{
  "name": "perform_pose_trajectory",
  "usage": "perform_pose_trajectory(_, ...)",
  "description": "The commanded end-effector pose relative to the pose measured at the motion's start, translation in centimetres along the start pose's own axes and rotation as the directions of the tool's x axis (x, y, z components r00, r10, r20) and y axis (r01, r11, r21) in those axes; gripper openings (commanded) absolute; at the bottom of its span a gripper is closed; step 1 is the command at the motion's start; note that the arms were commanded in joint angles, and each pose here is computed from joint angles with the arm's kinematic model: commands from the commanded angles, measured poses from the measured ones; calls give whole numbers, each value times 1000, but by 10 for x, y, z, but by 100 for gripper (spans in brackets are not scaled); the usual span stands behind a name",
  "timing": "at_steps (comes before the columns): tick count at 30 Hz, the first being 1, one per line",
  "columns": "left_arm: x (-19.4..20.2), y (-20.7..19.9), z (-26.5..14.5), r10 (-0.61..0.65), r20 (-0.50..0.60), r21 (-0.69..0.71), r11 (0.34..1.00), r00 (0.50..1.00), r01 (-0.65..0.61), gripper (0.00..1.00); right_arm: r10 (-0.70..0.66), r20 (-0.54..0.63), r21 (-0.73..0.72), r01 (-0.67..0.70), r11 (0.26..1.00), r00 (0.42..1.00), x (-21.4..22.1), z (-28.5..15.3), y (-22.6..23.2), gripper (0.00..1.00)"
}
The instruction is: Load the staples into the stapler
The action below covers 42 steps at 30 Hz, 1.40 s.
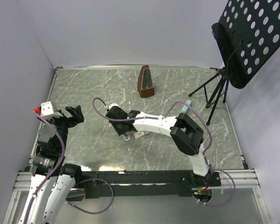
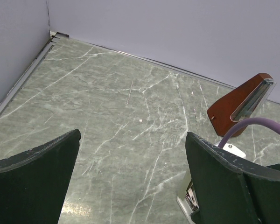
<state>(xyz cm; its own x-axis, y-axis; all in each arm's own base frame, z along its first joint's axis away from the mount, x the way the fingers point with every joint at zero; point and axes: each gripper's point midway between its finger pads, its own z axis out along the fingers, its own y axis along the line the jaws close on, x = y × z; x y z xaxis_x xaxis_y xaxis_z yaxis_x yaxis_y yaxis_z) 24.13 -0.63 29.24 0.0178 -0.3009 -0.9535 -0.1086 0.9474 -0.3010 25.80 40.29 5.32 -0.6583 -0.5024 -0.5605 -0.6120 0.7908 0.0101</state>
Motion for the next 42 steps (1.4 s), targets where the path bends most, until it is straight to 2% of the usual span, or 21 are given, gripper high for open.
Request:
perform_pose_trajectory(1,-7,-4,2,-7,28,17,1000,1000,6,99,24,72,35,-27,999,997,-19,-17,-8,36)
perform_pose_trajectory(21,-7,-4,2,-7,28,17,1000,1000,6,99,21,30,4,-21,1000,999,-10,-8,-1,35)
perform_pose_trajectory(31,-6,-4,2,-6,25,18,1000,1000,5,99,15,55,-29,-13,1000,998,-16,-13,4,33)
perform_pose_trajectory(42,-6,-4,2,-6,26,20,1000,1000,6,100,-25,52,33,23,999,998,-15,-13,-3,33)
